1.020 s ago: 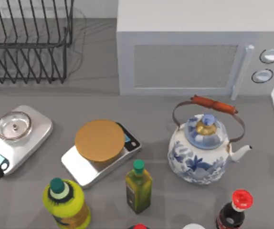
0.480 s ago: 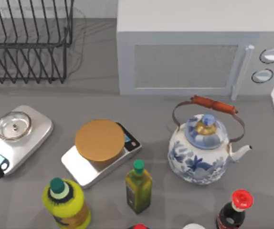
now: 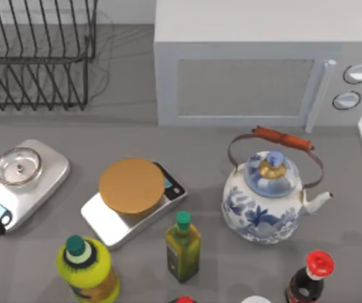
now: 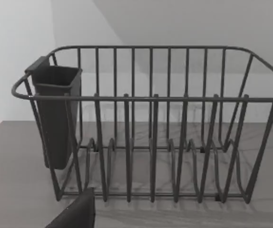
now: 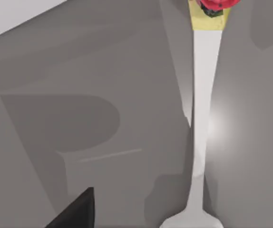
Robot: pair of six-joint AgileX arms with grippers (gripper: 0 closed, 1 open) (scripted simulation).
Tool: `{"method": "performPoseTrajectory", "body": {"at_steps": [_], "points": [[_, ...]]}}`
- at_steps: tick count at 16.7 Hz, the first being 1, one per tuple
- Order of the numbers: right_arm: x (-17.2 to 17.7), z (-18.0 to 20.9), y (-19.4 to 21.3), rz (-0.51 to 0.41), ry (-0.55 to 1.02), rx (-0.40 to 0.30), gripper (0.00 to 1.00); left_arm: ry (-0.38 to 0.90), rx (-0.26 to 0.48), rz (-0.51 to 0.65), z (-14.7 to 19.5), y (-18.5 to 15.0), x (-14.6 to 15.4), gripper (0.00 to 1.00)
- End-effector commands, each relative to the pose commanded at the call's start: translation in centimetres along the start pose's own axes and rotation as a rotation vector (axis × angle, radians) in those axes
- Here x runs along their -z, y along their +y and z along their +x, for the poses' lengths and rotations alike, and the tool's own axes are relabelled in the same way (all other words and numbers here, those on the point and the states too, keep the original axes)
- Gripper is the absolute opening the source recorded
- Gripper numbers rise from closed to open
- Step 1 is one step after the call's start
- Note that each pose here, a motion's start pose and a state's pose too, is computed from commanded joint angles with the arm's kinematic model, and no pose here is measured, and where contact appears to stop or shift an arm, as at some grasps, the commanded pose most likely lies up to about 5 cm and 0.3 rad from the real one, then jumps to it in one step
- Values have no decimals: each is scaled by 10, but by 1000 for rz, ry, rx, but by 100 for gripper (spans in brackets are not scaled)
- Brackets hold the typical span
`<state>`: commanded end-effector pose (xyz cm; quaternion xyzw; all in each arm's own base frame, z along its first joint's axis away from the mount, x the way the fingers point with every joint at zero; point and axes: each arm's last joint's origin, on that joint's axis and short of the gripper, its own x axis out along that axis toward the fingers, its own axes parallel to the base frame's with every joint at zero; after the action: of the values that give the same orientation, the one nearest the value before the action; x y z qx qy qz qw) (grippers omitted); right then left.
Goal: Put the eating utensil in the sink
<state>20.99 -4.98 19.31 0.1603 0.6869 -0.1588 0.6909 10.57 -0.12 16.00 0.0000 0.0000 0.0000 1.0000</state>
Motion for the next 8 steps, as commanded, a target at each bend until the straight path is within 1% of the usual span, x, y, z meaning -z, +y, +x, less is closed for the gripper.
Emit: {"method": "performPoseTrajectory", "body": {"at_steps": [5,8], "points": [[1,1,1,-5,-2,-1,100,0,0,0,0,0,0,100],[-2,17,1,-1,3,1,100,0,0,0,0,0,0,100]]}}
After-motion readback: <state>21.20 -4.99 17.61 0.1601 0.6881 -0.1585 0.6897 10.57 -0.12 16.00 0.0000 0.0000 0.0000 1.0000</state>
